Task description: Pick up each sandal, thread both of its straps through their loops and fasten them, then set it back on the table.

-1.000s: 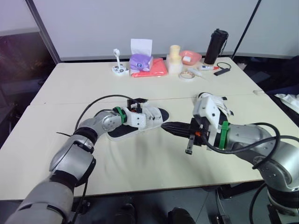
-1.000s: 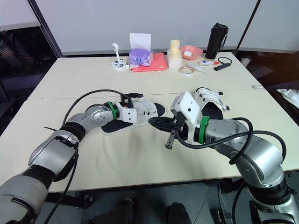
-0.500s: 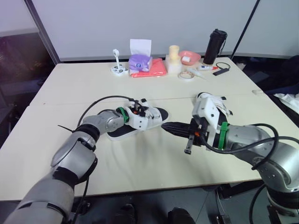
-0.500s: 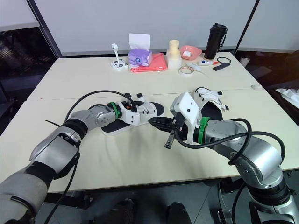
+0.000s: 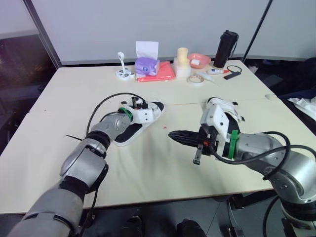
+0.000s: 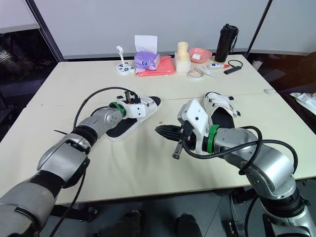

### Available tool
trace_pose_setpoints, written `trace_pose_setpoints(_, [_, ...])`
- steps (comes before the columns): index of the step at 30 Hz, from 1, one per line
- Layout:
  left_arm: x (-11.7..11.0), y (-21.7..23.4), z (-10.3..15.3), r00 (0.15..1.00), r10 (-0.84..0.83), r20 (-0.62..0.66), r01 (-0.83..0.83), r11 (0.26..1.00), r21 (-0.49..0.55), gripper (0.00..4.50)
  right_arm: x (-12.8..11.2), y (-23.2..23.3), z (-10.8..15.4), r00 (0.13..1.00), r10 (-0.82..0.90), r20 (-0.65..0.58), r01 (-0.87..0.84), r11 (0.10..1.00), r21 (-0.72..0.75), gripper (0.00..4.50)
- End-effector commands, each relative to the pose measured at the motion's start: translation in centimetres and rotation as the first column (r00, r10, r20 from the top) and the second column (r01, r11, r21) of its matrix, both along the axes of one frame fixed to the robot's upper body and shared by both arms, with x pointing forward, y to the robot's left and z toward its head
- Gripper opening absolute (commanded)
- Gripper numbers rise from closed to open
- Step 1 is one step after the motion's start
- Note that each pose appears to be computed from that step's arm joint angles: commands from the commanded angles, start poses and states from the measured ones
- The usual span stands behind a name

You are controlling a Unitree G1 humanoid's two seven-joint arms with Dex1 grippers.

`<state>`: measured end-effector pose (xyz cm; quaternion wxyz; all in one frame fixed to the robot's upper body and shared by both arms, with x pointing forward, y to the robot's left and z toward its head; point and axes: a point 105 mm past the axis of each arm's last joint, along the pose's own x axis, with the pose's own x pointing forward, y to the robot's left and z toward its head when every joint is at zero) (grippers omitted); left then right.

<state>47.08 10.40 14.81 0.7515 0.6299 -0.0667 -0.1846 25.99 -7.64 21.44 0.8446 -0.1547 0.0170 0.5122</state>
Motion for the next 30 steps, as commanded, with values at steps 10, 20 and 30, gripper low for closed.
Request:
trace_pose_setpoints(10, [1.7, 2.3, 3.4, 0.962, 0.263, 0.08, -0.258, 0.964, -0.068, 0.05, -0.1, 0.6, 0.8, 0.998, 0.031, 0.056, -0.03, 1.0, -0.008, 0.0])
trace_pose_setpoints(20, [1.5, 1.9, 2.3, 0.963, 0.27, 0.024, -0.265, 0.957, -0.115, 0.46, -0.2, 0.8, 0.7, 0.998, 0.035, 0.054, -0.034, 0.999, -0.011, 0.0])
trace_pose_setpoints(30, [1.1, 2.4, 0.1, 0.964, 0.263, -0.044, -0.266, 0.961, -0.075, 4.4, -0.3, 0.8, 0.5, 0.998, 0.034, 0.048, -0.034, 0.999, -0.01, 0.0])
